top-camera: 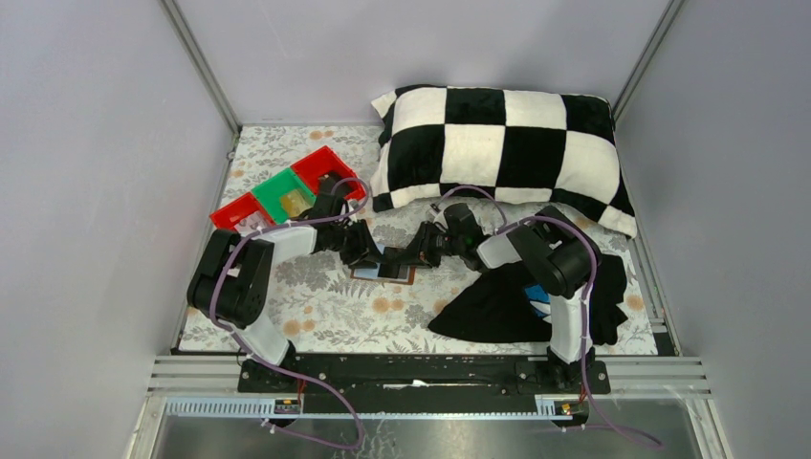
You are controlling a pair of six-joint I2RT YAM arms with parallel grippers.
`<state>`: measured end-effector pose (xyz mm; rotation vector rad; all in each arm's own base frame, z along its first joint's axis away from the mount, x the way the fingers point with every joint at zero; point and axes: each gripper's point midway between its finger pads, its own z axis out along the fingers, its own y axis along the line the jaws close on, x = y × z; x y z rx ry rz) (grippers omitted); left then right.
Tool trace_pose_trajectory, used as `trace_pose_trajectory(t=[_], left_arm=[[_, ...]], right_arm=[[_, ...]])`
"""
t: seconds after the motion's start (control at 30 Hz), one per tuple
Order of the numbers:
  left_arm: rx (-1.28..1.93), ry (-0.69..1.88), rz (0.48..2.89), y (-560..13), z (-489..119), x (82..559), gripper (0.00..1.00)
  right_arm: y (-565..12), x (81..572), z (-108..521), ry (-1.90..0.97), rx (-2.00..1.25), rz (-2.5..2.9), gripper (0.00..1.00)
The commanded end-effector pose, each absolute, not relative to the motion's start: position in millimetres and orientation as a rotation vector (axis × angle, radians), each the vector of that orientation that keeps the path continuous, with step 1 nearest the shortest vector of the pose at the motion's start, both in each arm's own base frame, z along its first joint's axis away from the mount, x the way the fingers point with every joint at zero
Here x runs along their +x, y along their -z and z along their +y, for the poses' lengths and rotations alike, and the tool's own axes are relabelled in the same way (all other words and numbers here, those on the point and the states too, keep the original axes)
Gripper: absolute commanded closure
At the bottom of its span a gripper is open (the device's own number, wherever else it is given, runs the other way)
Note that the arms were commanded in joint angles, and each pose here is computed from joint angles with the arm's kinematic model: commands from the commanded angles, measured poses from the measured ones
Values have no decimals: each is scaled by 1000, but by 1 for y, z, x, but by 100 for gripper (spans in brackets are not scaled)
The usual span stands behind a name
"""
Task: Take the credit cards out of the card holder
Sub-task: Remove the credit card from the card holder.
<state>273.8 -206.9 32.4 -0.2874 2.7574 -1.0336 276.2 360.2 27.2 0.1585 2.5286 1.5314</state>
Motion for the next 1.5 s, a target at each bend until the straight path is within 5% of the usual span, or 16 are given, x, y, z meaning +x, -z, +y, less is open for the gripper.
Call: trace_pose_trajectory(t=[0.0,0.1,0.3,0.7,1.03,1.13,1.47], left_arm=[[-253,1041,2726,-34,-212,284,62],[-256,1043,2728,-33,-213,283,62],[-235,1034,2699,-45,-212,287,62],[12,1283,2661,-96,-222,265,48],[73,1419,2626,-111,-228,254,49],[81,1448,2596,-117,-231,254,54],[47,1458,2548,-128,-230,263,100]], right_arm=[[-36,285,369,-1589,132,2482,72],[-35,284,371,-1604,136,2481,73],[-46,284,368,-1591,101,2467,100],[-80,263,356,-1663,-62,2331,100],[-120,254,365,-1881,-161,2151,100],[-122,255,366,-1888,-160,2144,100],[-114,256,367,-1883,-134,2175,100]])
